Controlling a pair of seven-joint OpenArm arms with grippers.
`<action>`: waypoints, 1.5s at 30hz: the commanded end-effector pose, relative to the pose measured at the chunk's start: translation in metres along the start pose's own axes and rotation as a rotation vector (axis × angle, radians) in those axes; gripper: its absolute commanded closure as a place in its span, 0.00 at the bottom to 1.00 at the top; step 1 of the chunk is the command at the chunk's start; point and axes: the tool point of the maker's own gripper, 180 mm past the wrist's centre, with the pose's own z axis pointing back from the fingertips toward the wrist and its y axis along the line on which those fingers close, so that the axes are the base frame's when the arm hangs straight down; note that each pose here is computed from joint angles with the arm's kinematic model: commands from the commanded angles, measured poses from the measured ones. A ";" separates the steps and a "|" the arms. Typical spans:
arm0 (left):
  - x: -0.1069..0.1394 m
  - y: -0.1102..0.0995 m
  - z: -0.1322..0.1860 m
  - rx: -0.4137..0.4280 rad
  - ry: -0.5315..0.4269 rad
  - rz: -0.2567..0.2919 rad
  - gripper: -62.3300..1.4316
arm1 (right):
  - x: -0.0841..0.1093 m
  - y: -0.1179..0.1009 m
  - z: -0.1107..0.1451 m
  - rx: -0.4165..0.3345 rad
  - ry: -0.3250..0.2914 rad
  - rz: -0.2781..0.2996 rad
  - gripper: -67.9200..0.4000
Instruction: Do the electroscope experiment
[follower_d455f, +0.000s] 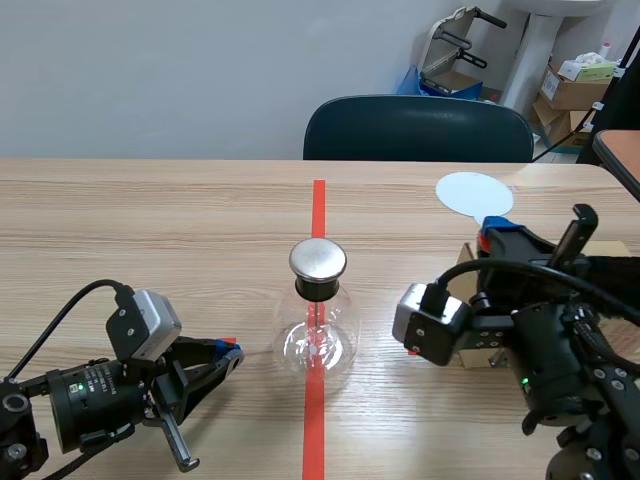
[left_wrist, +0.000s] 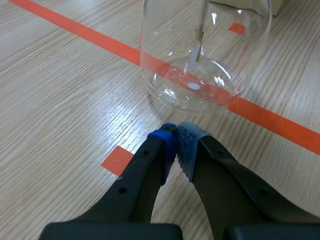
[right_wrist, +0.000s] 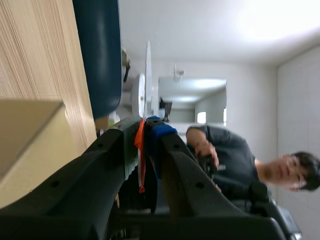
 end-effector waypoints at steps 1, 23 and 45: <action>0.012 -0.001 -0.005 -0.004 -0.043 0.001 0.93 | 0.000 -0.009 -0.004 -0.032 -0.034 0.021 0.97; 0.012 -0.001 -0.005 -0.004 -0.043 0.001 0.93 | 0.090 -0.006 0.025 -0.025 -0.577 0.034 0.97; 0.012 -0.001 -0.005 -0.004 -0.044 0.001 0.93 | 0.095 -0.006 0.029 -0.025 -0.612 0.034 0.97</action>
